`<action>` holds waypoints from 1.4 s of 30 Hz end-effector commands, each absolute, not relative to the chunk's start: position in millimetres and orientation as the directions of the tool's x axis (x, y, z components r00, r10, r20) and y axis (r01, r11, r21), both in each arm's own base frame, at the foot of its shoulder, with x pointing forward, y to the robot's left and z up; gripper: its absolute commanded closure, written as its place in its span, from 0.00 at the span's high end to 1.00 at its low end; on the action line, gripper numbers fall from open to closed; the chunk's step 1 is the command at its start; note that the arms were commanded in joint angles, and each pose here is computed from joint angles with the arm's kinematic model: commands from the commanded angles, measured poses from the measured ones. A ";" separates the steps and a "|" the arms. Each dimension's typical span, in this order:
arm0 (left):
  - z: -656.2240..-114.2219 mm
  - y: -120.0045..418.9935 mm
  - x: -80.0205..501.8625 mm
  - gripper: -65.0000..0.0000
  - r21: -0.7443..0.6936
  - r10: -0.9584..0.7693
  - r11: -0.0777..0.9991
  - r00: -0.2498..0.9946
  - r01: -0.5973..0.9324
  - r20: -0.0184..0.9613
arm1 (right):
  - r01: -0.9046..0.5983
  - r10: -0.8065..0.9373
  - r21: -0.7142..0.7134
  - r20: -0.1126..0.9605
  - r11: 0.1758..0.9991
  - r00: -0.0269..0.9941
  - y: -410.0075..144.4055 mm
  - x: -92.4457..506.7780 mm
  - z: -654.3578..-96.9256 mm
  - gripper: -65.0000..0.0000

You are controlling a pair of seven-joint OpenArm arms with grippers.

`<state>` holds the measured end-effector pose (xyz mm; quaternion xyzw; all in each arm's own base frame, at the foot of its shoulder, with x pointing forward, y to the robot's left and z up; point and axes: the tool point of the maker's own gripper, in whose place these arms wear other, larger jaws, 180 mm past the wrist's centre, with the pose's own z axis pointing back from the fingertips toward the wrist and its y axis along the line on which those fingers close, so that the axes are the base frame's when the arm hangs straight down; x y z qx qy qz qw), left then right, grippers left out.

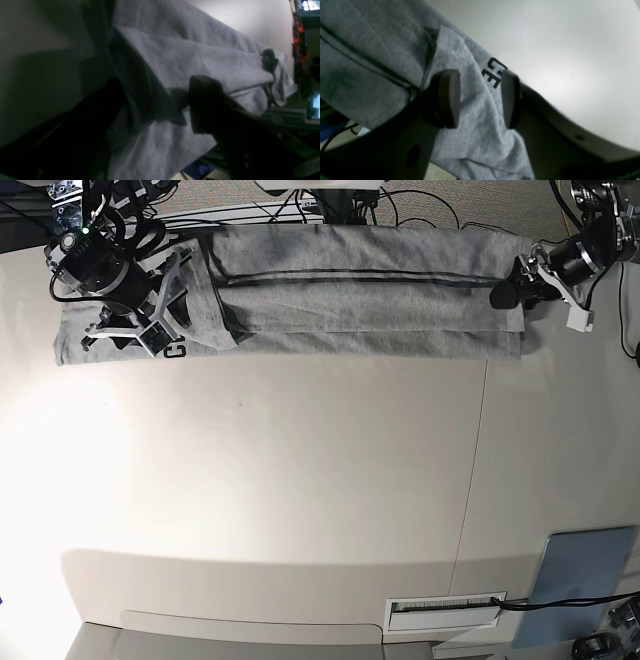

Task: Fold the T-shirt properly
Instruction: 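Grasp the hem end with the left gripper and fold it toward the right gripper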

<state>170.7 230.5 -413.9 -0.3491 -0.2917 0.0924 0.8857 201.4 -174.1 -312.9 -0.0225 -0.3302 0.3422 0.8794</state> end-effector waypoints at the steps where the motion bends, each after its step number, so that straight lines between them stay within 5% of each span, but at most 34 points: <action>1: -410.9 230.4 170.0 0.54 -0.676 0.365 0.735 0.814 0.046 0.452 | -0.584 0.620 -0.284 0.586 0.761 0.522 -173.2 206.1 -304.2 0.41; 4: -412.2 225.5 170.5 0.41 -0.688 0.385 0.725 0.806 0.039 0.451 | -0.584 0.619 -0.284 0.587 0.761 0.522 -173.2 206.1 -304.2 0.41; 10: -418.2 243.6 179.8 0.00 -0.633 0.422 0.774 0.765 -0.025 0.487 | -0.584 0.620 -0.284 0.586 0.760 0.522 -173.3 206.1 -304.2 0.41; 16: -421.1 282.0 181.9 0.00 -0.527 0.441 0.839 0.731 -0.131 0.520 | -0.576 0.637 -0.317 0.569 0.754 0.520 -178.9 207.9 -304.1 0.41; 23: -385.5 304.3 193.5 0.00 -0.444 0.366 0.892 0.704 -0.080 0.608 | -0.479 0.641 -0.428 0.557 0.766 0.528 -201.0 220.5 -295.8 0.41; 34: -322.7 184.3 206.7 0.00 -0.508 0.307 0.853 0.674 0.119 0.672 | -0.390 0.647 -0.523 0.524 0.758 0.554 -223.8 226.8 -288.8 0.41; 42: -342.4 53.3 194.5 0.00 -0.635 0.215 0.728 0.792 0.260 0.571 | -0.210 0.631 -0.664 0.494 0.718 0.598 -264.2 233.8 -267.1 0.41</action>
